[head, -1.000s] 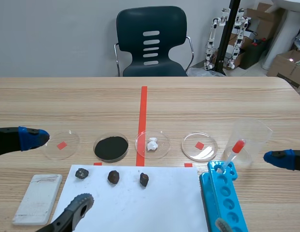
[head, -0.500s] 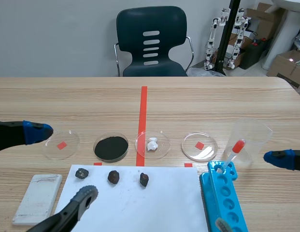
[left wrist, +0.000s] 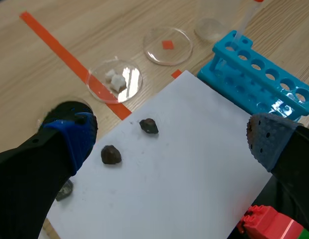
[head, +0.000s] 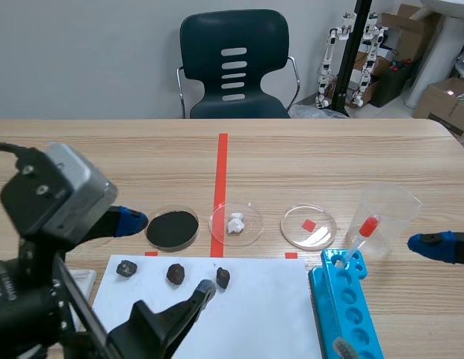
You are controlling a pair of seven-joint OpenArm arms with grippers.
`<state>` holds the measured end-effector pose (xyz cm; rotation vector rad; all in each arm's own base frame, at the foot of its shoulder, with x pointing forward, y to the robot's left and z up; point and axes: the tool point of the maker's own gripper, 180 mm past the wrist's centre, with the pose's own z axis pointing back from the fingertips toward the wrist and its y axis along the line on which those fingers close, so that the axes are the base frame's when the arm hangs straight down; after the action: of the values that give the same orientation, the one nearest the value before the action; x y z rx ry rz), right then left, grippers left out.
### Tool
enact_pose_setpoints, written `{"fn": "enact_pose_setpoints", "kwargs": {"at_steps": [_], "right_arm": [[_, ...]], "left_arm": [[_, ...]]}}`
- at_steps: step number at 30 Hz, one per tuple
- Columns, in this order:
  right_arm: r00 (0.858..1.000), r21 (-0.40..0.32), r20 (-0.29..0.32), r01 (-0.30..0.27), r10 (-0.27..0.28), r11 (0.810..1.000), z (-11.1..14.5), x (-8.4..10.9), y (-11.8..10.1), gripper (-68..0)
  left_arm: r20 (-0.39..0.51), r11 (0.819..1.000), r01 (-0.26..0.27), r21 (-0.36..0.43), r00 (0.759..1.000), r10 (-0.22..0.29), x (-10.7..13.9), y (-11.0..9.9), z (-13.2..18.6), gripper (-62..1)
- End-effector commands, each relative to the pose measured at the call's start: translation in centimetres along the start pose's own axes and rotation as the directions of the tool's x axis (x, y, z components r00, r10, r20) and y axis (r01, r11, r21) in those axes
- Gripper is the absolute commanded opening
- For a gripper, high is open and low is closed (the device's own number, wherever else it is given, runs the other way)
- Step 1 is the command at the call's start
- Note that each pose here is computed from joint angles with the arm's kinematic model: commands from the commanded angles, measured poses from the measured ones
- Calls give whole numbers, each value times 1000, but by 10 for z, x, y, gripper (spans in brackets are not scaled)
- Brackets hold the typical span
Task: Pick up the right mineral with the left hand
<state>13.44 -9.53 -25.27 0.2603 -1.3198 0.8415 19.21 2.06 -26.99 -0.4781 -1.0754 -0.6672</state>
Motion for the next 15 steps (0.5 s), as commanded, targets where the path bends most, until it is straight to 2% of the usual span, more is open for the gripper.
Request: {"fn": "enact_pose_setpoints", "kwargs": {"at_steps": [1, 8, 15], "right_arm": [[1000, -6, 23, -8, 8, 1000, -1, 6, -4, -20], [1000, -6, 23, -8, 8, 1000, -1, 6, -4, -20], [1000, -6, 23, -8, 8, 1000, -1, 6, -4, -20]], "left_arm": [[2, 999, -32, 0, 999, 32, 3, 0, -8, 14], [-146, 991, -95, 92, 983, 108, -15, 10, -45, 14], [-263, 975, -160, 151, 945, 196, -20, 5, -72, 14]]}}
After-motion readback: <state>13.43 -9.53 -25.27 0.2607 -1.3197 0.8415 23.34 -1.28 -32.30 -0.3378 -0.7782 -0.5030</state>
